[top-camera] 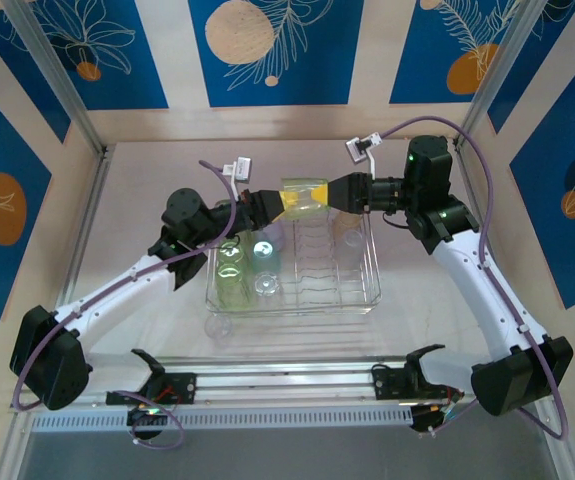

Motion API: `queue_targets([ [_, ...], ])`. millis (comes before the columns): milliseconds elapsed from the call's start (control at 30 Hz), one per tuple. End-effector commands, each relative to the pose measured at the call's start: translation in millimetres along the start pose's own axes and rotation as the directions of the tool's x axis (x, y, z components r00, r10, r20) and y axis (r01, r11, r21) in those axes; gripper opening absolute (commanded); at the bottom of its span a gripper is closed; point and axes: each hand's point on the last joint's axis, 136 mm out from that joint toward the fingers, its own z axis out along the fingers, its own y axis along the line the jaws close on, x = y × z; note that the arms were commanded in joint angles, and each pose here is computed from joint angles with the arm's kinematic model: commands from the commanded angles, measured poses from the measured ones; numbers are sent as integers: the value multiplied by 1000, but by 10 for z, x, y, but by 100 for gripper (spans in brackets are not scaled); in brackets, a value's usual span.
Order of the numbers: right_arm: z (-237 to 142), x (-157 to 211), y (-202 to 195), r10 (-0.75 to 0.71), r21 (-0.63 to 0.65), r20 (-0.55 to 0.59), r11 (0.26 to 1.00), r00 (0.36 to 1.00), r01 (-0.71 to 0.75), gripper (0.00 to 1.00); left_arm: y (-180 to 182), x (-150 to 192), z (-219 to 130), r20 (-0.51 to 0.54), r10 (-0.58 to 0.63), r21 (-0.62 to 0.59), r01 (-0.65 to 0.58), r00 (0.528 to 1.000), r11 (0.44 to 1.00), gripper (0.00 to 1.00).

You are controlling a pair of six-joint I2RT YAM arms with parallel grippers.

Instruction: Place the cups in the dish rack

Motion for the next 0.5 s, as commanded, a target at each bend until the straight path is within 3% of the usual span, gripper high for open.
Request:
queue_targets([
  [0,13,-9,73,-23,-20,-15,1000,1000,23,79,-145,25,33,-11,43,56,-42,999,998,0],
  [133,19,9,47,-14,-20,-23,1000,1000,13,71,-135,34,37,-14,42,55,-41,999,998,0],
  [267,21,19,21,1,-15,-27,1000,1000,-1,54,-102,43,35,-14,39,48,-38,999,998,0],
  [367,5,26,0,11,-8,-28,1000,1000,-12,35,-71,50,29,-12,36,40,-35,999,999,0],
  [467,-13,32,-33,26,3,-27,1000,999,-26,3,-24,55,23,-8,32,28,-32,999,999,0],
])
